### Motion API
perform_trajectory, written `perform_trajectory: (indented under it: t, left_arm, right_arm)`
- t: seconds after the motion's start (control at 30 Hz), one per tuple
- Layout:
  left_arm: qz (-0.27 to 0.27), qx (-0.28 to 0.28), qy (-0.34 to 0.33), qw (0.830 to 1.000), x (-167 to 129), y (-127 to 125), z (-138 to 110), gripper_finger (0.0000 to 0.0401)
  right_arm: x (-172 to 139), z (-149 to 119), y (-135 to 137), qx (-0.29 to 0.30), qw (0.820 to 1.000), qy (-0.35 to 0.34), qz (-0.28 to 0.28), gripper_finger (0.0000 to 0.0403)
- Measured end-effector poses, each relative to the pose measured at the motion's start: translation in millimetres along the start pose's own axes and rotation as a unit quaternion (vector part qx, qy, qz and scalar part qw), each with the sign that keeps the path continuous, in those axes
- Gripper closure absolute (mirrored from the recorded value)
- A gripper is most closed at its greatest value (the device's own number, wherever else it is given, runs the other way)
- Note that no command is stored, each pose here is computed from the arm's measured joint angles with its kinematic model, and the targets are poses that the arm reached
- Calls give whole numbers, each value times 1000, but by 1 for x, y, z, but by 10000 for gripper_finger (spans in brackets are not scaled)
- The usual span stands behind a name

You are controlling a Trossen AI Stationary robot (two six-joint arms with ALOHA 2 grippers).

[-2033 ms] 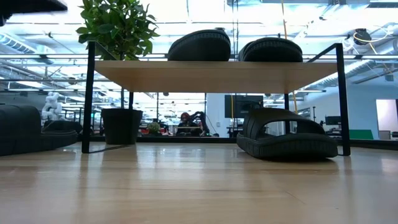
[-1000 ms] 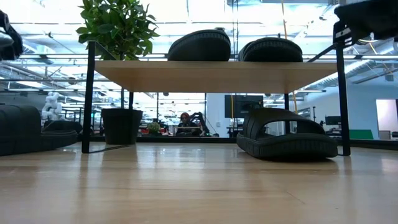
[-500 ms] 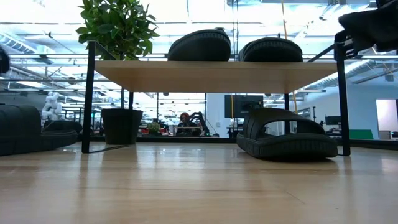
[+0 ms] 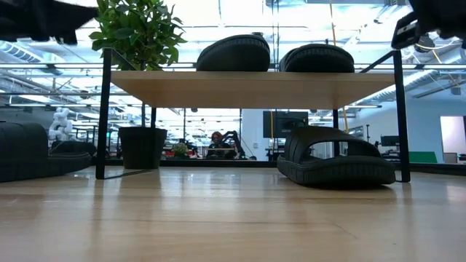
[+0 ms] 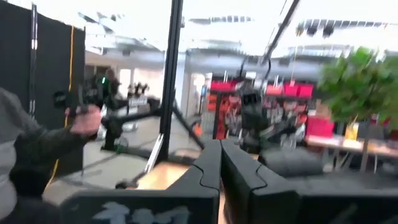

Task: Pick and place slides into the shelf
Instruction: Put the black slide under the shelf

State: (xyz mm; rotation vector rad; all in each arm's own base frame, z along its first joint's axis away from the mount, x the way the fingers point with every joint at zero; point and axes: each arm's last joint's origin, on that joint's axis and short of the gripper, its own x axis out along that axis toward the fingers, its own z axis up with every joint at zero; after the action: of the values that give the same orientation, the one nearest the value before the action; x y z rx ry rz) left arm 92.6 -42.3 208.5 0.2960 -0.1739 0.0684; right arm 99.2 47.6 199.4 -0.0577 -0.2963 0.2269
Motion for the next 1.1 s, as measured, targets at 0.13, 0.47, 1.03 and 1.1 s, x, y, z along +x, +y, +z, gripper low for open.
perform_trajectory:
  t: [0.13,0.47,1.03,1.1]
  left_arm:
    - [-47,14,17,999,3,-4,1,399]
    - [13,118,160,980,28,-9,56,398]
    - [187,117,172,960,58,-85,161,400]
    - [182,112,169,962,59,-89,169,400]
  right_arm:
    - [0,8,-2,-27,999,-40,-10,403]
    - [-1,12,-9,-105,987,-31,-122,403]
    - [-1,-1,-7,-72,989,31,-128,403]
    - [-1,-1,-7,-71,989,30,-128,403]
